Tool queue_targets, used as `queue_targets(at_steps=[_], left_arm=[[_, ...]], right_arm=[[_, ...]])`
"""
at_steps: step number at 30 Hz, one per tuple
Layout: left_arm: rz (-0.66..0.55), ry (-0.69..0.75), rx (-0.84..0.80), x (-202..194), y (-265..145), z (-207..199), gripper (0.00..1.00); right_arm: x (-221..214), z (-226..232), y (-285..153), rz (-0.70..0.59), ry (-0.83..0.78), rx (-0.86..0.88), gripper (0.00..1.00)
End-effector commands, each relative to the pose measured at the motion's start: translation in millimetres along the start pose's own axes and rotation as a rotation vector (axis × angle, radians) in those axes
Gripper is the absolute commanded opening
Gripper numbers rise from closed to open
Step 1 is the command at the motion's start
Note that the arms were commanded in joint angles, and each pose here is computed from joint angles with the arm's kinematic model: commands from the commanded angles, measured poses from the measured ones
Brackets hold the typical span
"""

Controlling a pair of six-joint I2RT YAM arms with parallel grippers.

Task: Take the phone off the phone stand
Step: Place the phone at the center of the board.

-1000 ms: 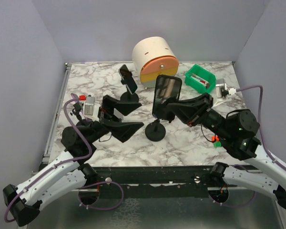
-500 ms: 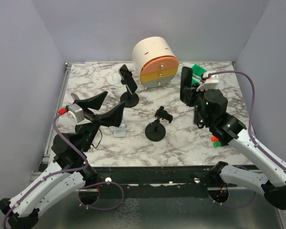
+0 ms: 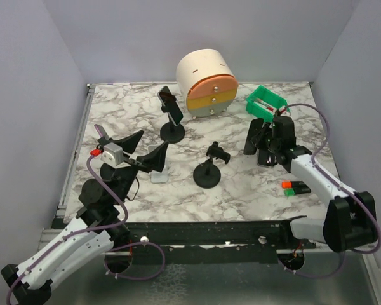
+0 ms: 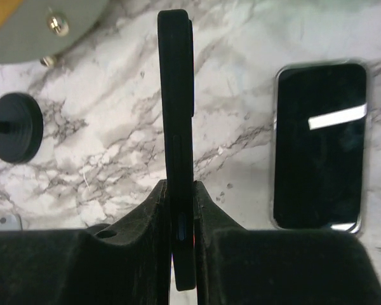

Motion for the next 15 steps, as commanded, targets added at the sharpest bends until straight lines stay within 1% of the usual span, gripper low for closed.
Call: queue_targets(at_steps=[1, 4, 8, 15], left_arm=[[0.022, -0.015, -0.030, -4.9, -4.7, -3.6, 0.99], [0.036, -0.020, -0.044, -7.1, -4.5, -6.0, 0.99], [0.056, -0.023, -0.072, -9.6, -3.7, -10.7, 0.99], [0.085, -0.017, -0.113, -13.6, -2.4, -17.2, 0.99]], right_arm=[[3.7, 34.6, 22.1, 0.012, 0.096, 0.214, 0.08], [-13.3, 37.3, 42.1, 0.098, 0.112, 0.236, 0.08], [-28.9, 34.1, 60.6, 0.139, 0.133, 0.233, 0.07], [-42.3, 31.3, 76.6, 0.182, 0.167, 0.241, 0.08]])
Point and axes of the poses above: each gripper's point midway between its finger pads, its own y axis out along the fingers, its own z axis along the line the jaws close on, x = y × z, the point moved 3 cm from there along -y, back along the fingers, and after that the axes turned 9 degrees about -y, right-handed, at the moved point
